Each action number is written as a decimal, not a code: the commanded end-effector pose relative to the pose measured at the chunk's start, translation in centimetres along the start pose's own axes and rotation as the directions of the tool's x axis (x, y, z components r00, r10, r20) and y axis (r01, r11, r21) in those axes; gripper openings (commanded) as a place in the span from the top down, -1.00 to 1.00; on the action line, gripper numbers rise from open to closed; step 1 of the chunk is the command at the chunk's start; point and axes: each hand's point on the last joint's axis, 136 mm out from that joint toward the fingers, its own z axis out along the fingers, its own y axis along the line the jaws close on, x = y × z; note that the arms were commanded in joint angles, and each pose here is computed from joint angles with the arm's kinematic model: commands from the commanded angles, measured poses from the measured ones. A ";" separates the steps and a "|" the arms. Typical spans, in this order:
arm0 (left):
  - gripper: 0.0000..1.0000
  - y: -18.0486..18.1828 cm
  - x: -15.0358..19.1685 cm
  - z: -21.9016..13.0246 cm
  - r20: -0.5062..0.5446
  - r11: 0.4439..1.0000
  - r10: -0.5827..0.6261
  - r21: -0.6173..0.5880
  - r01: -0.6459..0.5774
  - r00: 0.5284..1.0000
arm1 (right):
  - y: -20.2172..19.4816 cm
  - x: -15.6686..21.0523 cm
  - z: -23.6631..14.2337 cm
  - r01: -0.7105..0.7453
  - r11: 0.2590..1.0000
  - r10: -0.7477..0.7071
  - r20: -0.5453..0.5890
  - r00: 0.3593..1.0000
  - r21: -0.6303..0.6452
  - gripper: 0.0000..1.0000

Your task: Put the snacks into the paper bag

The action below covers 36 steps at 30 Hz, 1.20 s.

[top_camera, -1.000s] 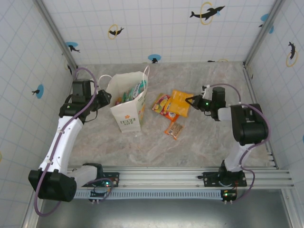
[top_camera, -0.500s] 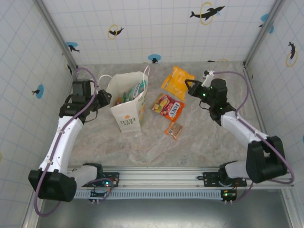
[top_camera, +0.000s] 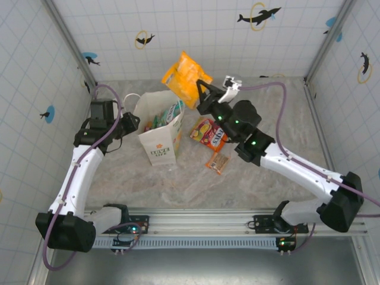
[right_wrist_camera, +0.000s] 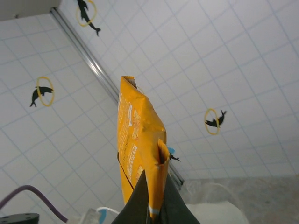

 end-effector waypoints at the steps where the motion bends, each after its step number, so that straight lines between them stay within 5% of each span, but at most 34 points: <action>1: 0.47 -0.8 -0.9 -0.3 0.030 0.999 0.012 0.036 -0.013 0.999 | 1.7 -1.0 1.0 0.044 0.998 -0.047 0.090 0.995 0.035 0.94; 19: 0.47 -0.8 -0.8 0.0 0.024 0.999 0.009 0.040 -0.010 1.000 | 0.3 8.1 6.5 0.131 0.981 -0.121 -0.077 0.990 0.141 0.86; 27: 0.47 -0.6 -0.8 -0.1 0.026 0.999 0.009 0.031 -0.010 1.000 | 0.8 9.6 7.4 0.157 0.981 -0.142 -0.135 0.981 0.111 0.19; 36: 0.47 -0.4 -0.6 0.1 0.021 1.000 0.008 0.024 -0.009 1.000 | 1.0 7.0 4.8 0.218 0.972 -0.204 -0.147 0.968 0.092 0.11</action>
